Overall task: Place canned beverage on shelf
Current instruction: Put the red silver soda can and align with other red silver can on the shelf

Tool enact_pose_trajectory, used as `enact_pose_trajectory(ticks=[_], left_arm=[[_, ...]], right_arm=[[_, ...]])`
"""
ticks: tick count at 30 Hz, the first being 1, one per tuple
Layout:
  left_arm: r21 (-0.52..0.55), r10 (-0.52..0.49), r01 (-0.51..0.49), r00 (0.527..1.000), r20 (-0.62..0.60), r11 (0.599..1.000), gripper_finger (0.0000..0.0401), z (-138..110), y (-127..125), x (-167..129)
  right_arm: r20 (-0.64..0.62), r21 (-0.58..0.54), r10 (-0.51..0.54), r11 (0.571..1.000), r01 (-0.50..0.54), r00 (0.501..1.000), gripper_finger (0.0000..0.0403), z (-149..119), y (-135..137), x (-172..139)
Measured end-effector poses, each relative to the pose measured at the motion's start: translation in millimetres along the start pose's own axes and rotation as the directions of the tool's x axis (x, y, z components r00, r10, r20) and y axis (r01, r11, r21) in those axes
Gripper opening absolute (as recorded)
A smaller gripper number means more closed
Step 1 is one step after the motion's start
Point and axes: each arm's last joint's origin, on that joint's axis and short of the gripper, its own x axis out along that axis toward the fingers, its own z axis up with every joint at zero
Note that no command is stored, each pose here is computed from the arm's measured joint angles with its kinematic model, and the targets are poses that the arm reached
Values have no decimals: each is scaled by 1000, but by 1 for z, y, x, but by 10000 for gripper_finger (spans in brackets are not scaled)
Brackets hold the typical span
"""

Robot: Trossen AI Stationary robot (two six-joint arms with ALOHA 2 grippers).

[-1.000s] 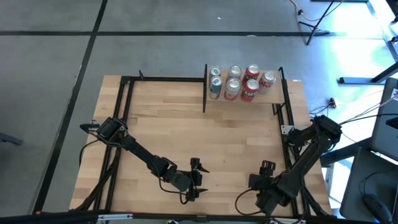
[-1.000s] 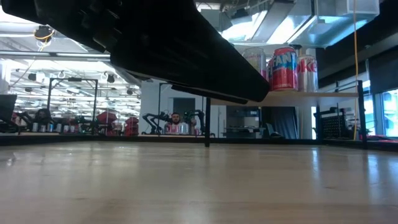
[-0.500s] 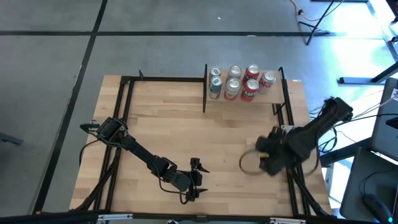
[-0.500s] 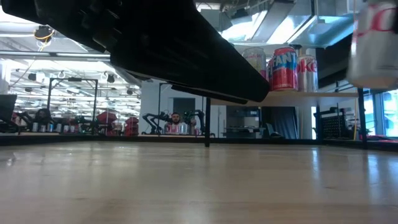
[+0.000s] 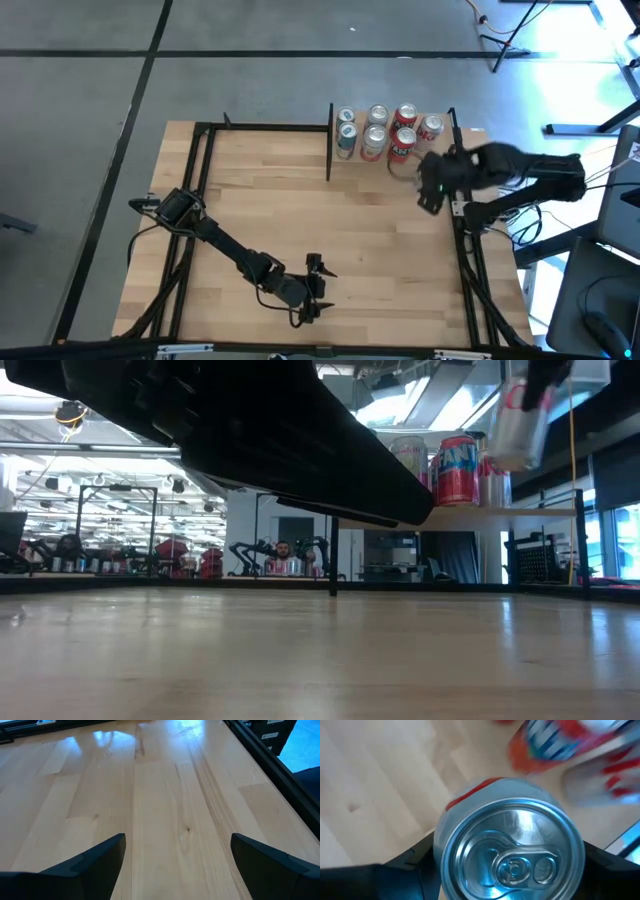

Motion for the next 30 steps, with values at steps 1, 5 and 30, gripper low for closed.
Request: enact_pose_trajectory(ticks=[1,5,30], left_arm=[[0,0,0,1000,0,1000,349,0,0,0],[0,-1,1,1000,0,1000,349,0,0,0],[9,-1,2,1000,-20,1000,349,-2,-2,-1]], right_arm=[[12,0,-3,1000,3,1000,278,5,-6,-3],[6,18,13,1000,-13,1000,278,22,-29,-8],[-213,16,-93,995,99,973,278,47,-93,40]])
